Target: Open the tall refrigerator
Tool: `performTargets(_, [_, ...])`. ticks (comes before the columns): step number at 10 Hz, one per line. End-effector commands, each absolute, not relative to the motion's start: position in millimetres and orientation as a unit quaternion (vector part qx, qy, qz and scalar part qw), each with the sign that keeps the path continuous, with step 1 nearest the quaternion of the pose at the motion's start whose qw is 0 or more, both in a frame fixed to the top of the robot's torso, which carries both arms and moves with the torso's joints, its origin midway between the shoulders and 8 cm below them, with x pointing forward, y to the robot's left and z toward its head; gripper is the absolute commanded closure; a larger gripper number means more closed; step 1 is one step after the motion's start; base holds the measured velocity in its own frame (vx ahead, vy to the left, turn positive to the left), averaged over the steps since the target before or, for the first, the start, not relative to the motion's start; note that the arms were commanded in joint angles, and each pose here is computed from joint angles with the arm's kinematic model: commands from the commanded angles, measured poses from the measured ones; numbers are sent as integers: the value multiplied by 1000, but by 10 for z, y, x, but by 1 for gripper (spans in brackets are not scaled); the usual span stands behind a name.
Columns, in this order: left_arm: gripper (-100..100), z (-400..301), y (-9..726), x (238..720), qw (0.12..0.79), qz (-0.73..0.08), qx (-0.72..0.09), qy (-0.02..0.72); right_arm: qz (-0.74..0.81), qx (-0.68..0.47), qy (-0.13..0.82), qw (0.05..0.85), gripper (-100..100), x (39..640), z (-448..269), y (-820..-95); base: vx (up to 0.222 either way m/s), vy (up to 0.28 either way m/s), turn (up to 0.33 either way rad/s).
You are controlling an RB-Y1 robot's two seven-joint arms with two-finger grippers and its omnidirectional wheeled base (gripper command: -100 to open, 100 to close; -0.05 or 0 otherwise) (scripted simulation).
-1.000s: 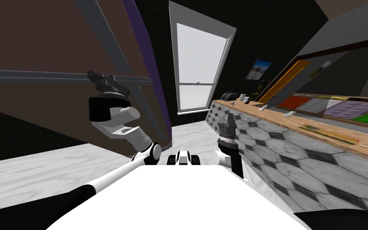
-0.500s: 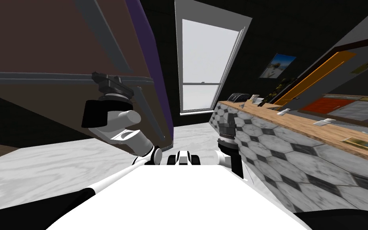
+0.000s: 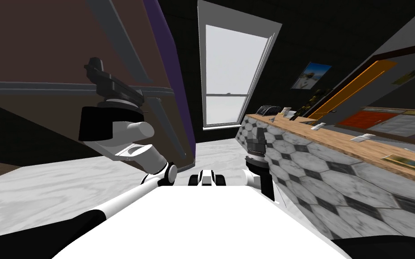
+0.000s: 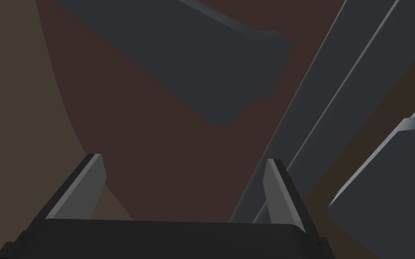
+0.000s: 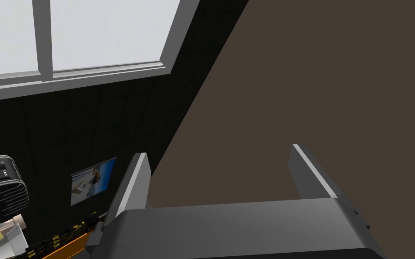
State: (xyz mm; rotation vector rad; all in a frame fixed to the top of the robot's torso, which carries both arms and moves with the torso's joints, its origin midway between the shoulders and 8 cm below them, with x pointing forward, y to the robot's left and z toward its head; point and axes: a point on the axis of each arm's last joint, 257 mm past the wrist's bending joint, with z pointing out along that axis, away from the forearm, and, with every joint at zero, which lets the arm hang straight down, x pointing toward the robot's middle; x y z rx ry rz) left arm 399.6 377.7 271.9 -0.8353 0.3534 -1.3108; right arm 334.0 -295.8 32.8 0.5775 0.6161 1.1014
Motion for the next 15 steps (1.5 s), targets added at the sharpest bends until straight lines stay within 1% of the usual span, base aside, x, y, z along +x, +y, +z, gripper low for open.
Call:
performTargets(1, [-100, 2820, 3782, 3976, 715, -573, -362, 168, 508, 266, 284, 769, 0, 3340, 328, -2958, 6, -17, 9])
performTargets(3, [-100, 2771, 3725, 4133, 710, -566, -380, 180, 508, 266, 284, 769, 0, 3340, 328, -2958, -8, -59, 30])
performTargets(7, [-100, 2827, 3649, 4305, 721, -538, -385, 207, 508, 266, 284, 769, 0, 3340, 328, -2958, -2, -66, 23])
performTargets(13, [-100, 3014, 3638, 4247, 720, -542, -384, 202, 507, 266, 284, 769, 0, 3340, 328, -2958, 33, 14, -6])
performTargets(14, [100, 2941, 3650, 4268, 719, -542, -385, 203, 508, 266, 284, 769, 0, 3340, 328, -2958, -17, -11, 16])
performTargets(15, [100, 2892, 3655, 4276, 719, -542, -385, 203, 508, 266, 284, 769, 0, 3340, 328, -2958, -40, -21, 30])
